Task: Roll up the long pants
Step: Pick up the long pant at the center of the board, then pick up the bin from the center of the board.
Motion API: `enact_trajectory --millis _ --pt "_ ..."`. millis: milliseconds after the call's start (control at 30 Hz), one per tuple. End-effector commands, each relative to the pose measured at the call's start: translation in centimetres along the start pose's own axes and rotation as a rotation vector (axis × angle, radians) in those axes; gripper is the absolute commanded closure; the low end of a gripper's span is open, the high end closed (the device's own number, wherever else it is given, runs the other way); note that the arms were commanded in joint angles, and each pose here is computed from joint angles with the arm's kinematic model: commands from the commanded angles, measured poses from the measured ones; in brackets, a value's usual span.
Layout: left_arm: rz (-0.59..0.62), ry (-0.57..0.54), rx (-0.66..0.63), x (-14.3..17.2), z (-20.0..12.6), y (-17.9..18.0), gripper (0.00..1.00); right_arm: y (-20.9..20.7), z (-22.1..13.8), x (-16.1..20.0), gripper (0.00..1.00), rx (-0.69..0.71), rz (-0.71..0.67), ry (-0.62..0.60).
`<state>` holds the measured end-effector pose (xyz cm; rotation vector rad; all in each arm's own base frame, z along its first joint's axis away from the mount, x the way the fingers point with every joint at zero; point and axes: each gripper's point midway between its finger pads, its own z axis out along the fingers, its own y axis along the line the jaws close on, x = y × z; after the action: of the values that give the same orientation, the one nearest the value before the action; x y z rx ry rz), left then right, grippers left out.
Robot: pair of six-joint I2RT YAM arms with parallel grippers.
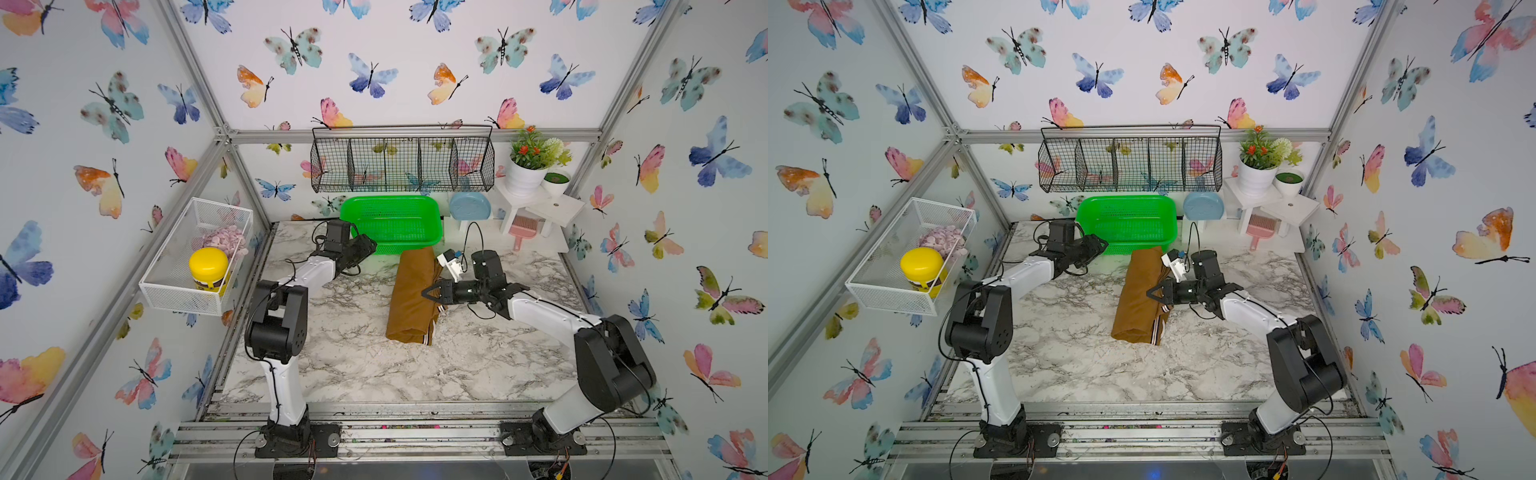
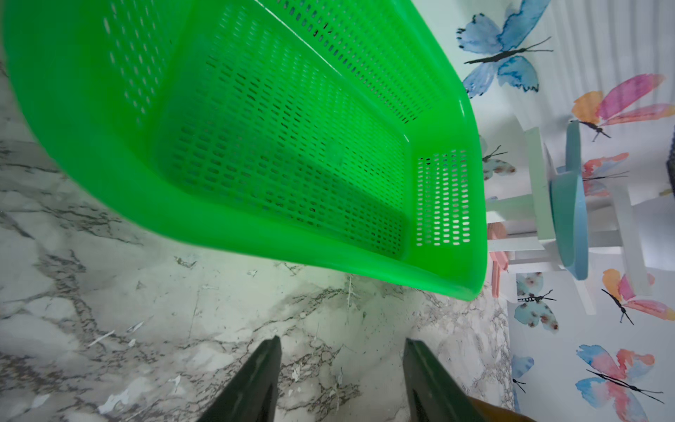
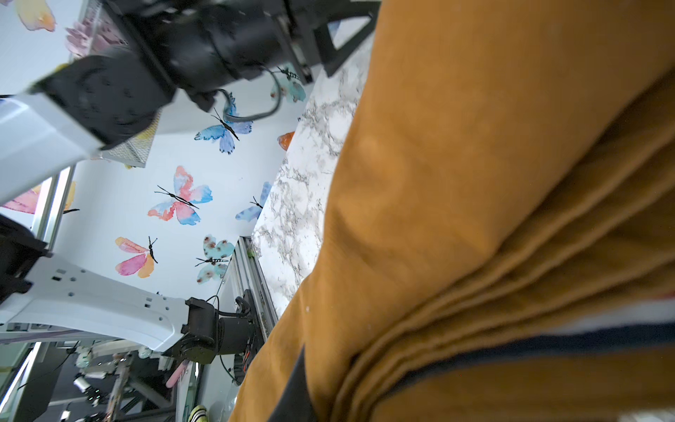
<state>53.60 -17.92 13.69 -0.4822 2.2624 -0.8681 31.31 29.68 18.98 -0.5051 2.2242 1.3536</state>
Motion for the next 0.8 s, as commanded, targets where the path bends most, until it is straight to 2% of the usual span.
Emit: enact_trajectory --millis 0,100,267,500,767 --pt "-0.095 -0.016 -0.059 -0.7 2.0 1.4 0.41 3.9 -2.7 -3.1 0.96 -0.019 -0.133 -0.123" --pt "-0.127 -0.030 -0.070 -1.2 3.2 1.7 0.41 5.1 -4.0 -3.9 0.96 -0.008 -0.162 -0.166" --pt "-0.127 -0.046 -0.075 -2.5 4.3 1.2 0.41 5.3 -4.3 -4.0 0.96 0.000 -0.169 -0.168" --pt "-0.127 -0.070 -0.025 -3.3 2.9 -0.6 0.41 4.6 -3.8 -3.7 0.96 -0.004 -0.160 -0.152" --pt "-0.170 0.020 -0.098 -1.6 5.7 1.7 0.45 4.8 -3.7 -3.8 0.96 -0.016 -0.162 -0.153"
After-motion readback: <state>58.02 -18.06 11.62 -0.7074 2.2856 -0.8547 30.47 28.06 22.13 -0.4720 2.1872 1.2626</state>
